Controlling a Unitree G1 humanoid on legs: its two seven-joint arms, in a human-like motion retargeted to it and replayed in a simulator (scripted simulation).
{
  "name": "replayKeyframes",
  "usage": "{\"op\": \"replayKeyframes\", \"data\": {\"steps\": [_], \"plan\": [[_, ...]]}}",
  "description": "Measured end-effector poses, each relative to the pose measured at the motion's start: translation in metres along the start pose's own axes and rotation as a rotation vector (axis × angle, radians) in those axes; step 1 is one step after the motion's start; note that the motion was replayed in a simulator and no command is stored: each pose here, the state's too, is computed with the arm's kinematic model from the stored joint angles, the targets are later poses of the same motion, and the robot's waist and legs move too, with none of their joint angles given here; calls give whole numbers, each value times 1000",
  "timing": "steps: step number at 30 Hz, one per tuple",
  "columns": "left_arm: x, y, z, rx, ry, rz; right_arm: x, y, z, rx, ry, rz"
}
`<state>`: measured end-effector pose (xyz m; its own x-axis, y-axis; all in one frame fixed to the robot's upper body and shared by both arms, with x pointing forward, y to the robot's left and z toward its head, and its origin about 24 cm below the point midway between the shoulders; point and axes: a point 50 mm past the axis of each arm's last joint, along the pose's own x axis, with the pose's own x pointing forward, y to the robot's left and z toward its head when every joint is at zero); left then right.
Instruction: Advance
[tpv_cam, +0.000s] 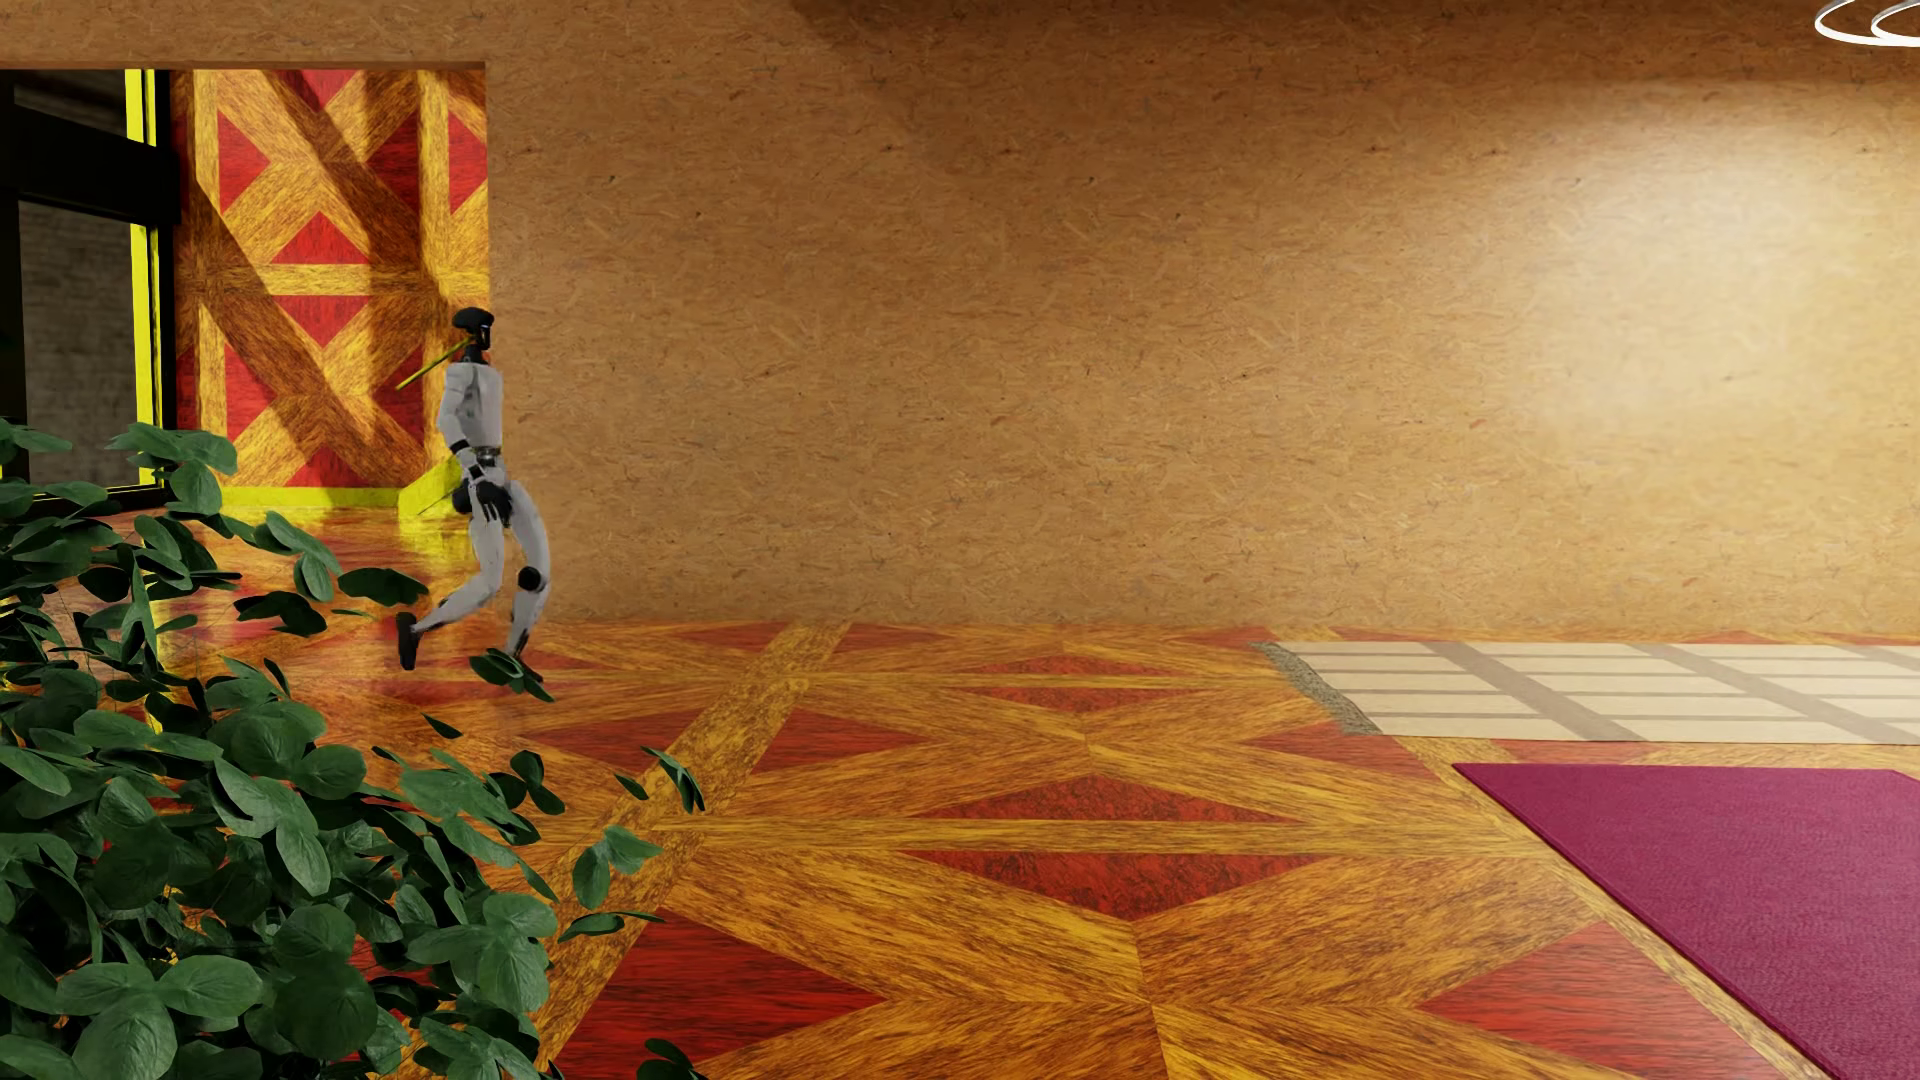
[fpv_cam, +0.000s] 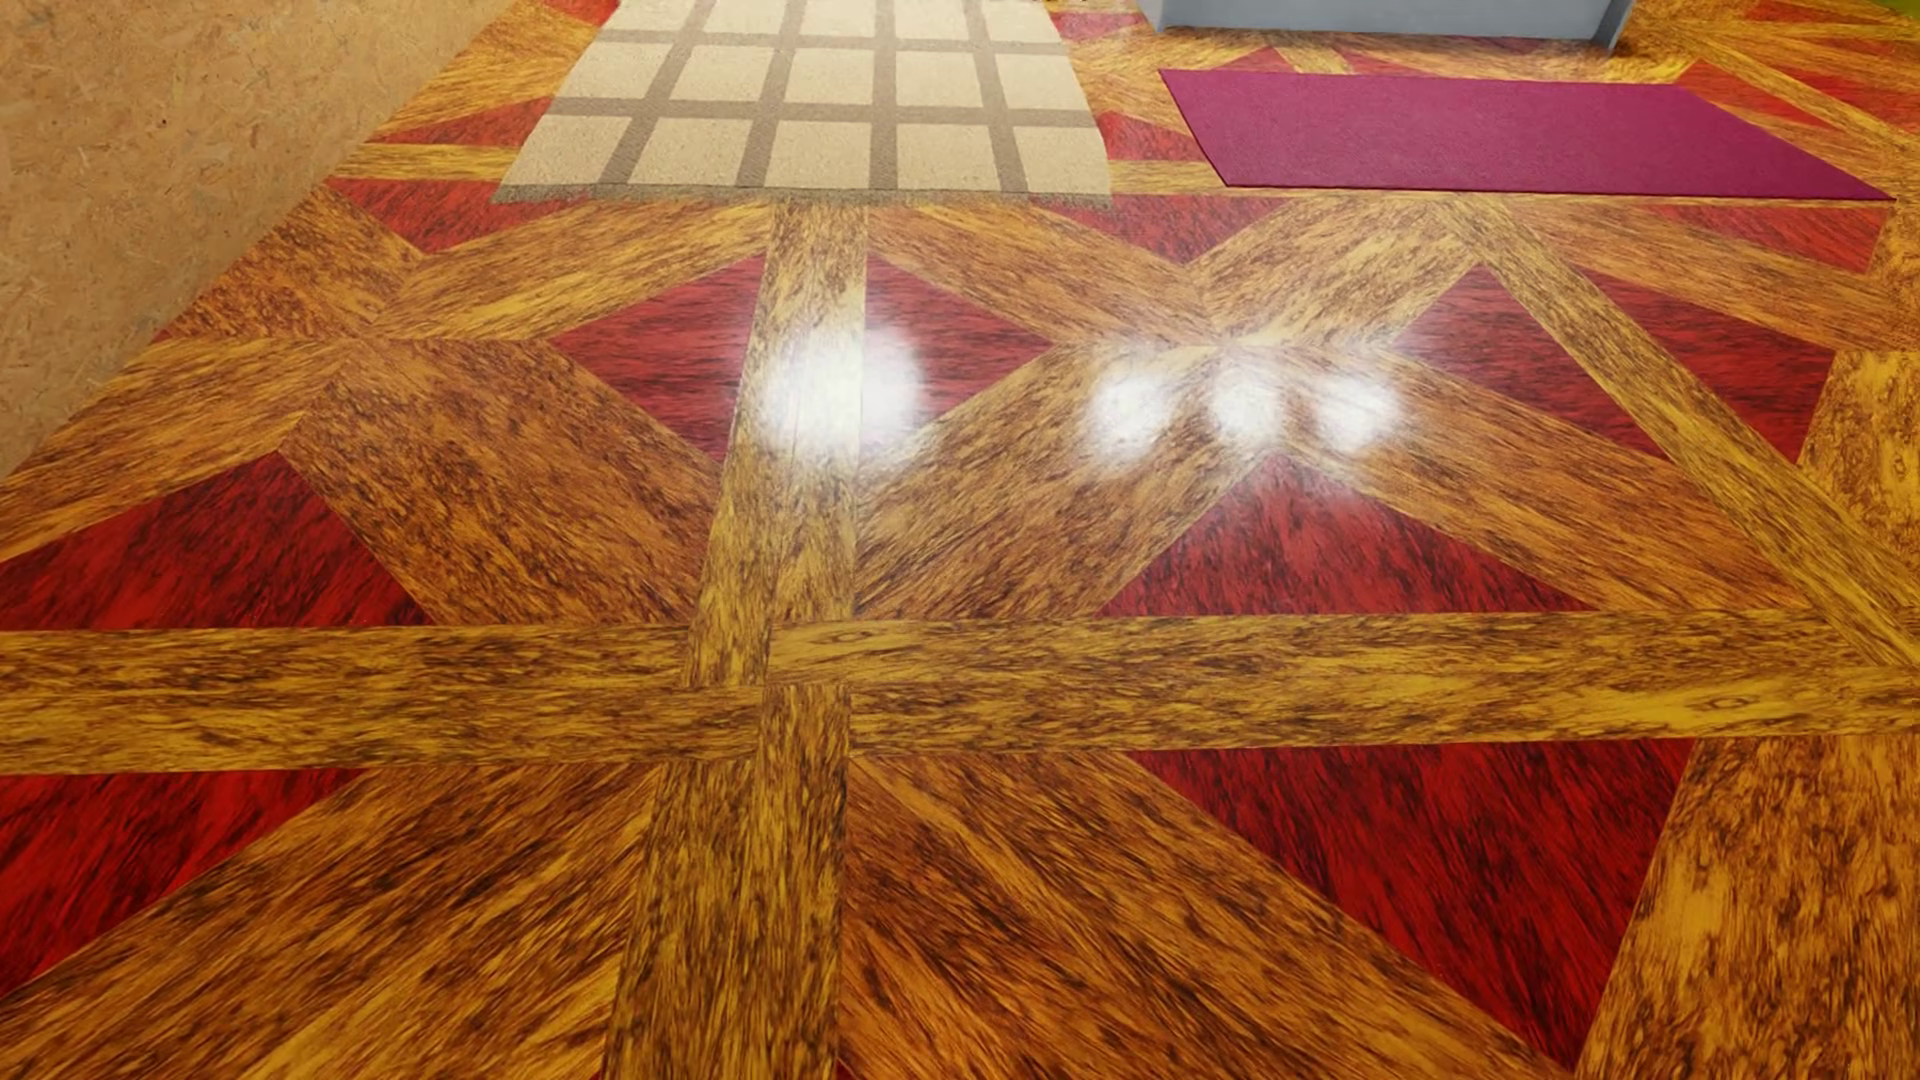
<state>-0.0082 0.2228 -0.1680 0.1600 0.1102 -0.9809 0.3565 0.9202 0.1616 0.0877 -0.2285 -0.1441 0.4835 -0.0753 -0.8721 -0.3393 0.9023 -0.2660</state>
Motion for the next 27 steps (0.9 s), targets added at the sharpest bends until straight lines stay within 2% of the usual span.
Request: {"op": "replayKeyframes", "data": {"steps": [4, 8, 11, 14, 18, 23, 27], "plan": [[3, 31, 58, -3, -177, 77, -8, 25, -24, 12, 70, 60], [-11, 74, 119, -42, -394, 189, -22, 46, -43, 11, 100, 118], [-18, 87, 136, -66, -451, 225, -30, 63, -61, -1, 164, 168], [-6, 70, 93, -135, -309, 190, -38, 68, -84, -8, 267, 184], [5, 41, 46, -75, -110, 110, -28, 54, -72, 16, 234, 135], [1, 18, 17, -86, -57, 61, -1, 1, -10, -3, 38, 4], [-1, 5, -4, -98, 4, 33, 9, -30, 49, 21, -142, -82]]}}
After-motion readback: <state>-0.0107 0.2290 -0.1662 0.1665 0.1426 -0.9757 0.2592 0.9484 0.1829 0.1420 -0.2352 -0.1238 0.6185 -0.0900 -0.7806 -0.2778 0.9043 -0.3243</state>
